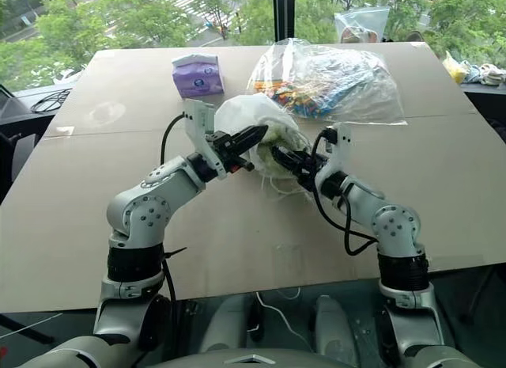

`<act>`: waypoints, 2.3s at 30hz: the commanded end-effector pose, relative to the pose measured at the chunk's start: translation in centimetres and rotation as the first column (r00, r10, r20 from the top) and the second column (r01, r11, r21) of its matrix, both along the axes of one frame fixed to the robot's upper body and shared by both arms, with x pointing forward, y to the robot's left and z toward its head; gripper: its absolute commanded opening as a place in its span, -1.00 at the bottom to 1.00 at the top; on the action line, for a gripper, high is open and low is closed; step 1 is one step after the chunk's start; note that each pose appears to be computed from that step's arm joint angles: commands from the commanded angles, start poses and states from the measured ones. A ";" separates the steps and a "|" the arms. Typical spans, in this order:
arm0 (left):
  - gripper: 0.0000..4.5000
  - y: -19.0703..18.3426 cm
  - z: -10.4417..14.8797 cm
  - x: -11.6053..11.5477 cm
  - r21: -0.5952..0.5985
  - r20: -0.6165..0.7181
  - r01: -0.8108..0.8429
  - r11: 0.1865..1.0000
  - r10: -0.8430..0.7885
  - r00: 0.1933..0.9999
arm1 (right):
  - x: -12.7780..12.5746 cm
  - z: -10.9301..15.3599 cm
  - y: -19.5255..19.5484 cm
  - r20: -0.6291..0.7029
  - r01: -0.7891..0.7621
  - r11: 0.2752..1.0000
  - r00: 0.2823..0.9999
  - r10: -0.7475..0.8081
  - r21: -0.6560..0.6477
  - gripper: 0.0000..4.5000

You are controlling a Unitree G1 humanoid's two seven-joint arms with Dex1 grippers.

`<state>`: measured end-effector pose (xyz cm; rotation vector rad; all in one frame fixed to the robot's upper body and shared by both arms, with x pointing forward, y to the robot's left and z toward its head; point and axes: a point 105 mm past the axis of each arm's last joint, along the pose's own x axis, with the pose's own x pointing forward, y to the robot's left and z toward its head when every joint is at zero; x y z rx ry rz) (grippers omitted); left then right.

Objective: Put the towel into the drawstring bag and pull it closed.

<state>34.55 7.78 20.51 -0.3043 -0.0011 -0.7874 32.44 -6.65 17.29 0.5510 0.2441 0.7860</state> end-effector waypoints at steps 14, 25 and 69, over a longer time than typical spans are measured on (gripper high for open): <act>-1.00 -0.3 1.0 -0.2 0.014 0.056 0.021 1.000 -0.021 0.998 | 2.7 -4.3 -5.9 0.345 0.223 0.784 0.939 -0.012 -0.580 0.56; -1.00 -0.3 0.7 -0.3 0.046 0.055 0.020 0.999 -0.023 0.998 | 7.5 -7.4 -4.6 0.362 0.361 0.760 0.915 -0.177 -0.540 0.45; 0.68 1.5 -11.4 -3.5 0.433 0.038 0.036 0.901 -0.058 0.998 | 7.5 -4.1 -5.2 0.433 0.428 0.754 0.876 -0.212 -0.499 -1.00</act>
